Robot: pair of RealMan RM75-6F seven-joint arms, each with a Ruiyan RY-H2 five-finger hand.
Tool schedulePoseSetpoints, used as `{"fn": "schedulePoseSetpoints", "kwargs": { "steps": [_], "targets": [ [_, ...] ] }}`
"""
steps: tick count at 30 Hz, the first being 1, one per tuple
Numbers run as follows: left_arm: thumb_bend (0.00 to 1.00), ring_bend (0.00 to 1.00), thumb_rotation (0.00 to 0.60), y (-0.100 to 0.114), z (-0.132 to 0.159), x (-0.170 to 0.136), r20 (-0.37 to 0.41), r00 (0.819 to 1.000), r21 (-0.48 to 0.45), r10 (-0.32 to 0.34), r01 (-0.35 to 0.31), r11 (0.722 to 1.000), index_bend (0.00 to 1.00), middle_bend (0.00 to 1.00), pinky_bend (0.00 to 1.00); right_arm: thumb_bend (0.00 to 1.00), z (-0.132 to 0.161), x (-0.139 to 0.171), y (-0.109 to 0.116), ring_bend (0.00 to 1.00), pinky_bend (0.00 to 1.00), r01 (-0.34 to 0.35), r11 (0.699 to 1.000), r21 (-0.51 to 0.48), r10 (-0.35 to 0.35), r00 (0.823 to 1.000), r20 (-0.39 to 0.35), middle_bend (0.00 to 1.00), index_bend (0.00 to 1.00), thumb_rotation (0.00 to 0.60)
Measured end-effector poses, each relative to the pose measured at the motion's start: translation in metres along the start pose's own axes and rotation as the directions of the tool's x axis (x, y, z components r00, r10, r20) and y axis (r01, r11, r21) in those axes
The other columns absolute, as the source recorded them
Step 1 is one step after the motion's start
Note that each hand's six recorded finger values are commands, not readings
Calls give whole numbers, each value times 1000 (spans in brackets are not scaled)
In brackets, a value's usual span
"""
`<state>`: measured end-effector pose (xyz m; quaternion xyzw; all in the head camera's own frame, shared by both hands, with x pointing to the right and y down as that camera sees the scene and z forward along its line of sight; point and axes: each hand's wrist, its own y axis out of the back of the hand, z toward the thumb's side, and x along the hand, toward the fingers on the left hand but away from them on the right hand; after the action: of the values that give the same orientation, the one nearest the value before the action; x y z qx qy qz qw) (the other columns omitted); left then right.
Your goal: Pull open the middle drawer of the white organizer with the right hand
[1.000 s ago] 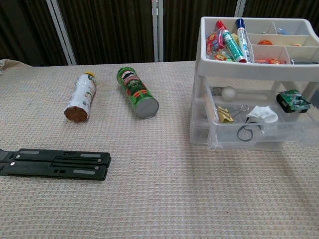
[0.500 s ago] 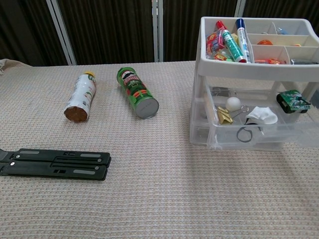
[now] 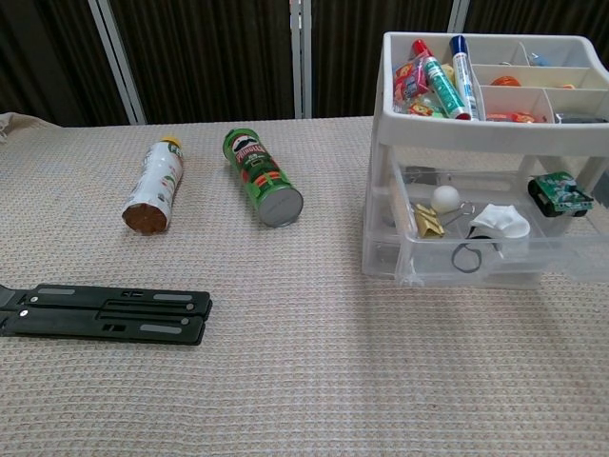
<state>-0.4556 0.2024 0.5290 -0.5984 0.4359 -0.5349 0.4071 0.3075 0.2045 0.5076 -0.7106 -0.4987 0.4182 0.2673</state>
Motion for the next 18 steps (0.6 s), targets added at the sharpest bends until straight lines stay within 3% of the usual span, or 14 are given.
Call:
{"fn": "schedulePoseSetpoints", "kwargs": {
  "steps": [5,10,14,18],
  "targets": [
    [14,0,600,0,0,0,0,1000,-1,1,-1,1000,0,0,0,61,1,-21,-7,997,713,-128,982,142,128,992,6,1000,503,600],
    [14,0,600,0,0,0,-4,1000,2,0,0,1000,0,0,0,60,6,-30,-14,996,712,-205,938,280,215,977,-4,1000,516,600],
    [13,0,600,0,-1,1,-7,1000,3,1,-1,1000,0,0,0,60,11,-34,-20,997,713,-244,913,328,260,966,-5,1000,525,600],
    [14,0,600,0,-1,1,-7,1000,4,2,-2,1000,0,0,0,59,19,-36,-24,996,713,-245,911,330,266,964,-18,1000,527,600]
  ]
}}
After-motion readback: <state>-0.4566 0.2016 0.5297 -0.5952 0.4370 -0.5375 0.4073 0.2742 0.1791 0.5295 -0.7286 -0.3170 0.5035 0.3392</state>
